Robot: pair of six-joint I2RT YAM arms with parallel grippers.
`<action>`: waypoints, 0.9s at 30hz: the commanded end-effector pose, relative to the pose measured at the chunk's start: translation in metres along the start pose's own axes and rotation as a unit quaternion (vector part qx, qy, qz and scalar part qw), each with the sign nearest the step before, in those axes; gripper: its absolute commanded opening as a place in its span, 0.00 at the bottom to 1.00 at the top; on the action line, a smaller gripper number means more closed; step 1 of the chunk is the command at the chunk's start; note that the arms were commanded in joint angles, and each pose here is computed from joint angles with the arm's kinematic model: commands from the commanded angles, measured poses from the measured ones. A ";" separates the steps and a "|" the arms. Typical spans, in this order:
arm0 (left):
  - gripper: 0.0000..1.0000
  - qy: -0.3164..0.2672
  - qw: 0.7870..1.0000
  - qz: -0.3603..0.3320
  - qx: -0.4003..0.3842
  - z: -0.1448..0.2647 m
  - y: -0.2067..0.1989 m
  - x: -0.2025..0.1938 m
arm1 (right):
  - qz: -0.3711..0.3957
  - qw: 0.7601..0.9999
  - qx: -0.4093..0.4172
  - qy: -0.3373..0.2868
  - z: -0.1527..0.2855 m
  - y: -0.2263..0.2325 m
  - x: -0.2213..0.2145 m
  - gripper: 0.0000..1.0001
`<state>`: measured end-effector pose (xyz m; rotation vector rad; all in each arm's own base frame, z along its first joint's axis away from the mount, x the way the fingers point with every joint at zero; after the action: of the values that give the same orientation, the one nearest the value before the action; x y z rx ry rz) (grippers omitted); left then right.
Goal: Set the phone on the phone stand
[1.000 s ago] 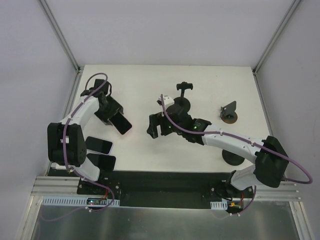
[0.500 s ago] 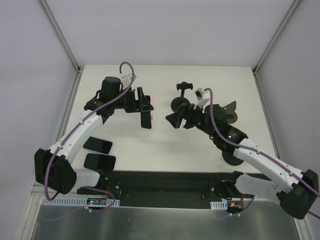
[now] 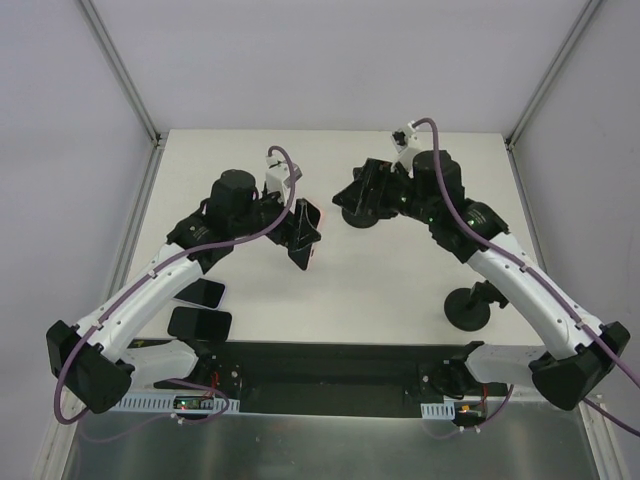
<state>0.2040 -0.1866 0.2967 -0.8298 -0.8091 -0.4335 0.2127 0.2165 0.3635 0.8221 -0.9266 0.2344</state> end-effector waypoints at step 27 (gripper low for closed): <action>0.89 0.000 0.994 -0.088 -0.071 0.006 -0.039 0.002 | 0.033 0.996 0.087 0.015 0.019 -0.022 -0.038 0.01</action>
<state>0.1870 -0.2042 0.2831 -0.7410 -0.7776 -0.5822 0.1989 0.2424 0.2881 0.8384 -0.6666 0.3444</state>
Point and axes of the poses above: each gripper's point midway between its finger pads, its own z axis back along the fingers, its own y axis along the line the jaws close on, x = y × z, the point moved 9 cm from there along z, back along the fingers, and after that the axes turned 7 degrees about z, right-handed, at the moved point
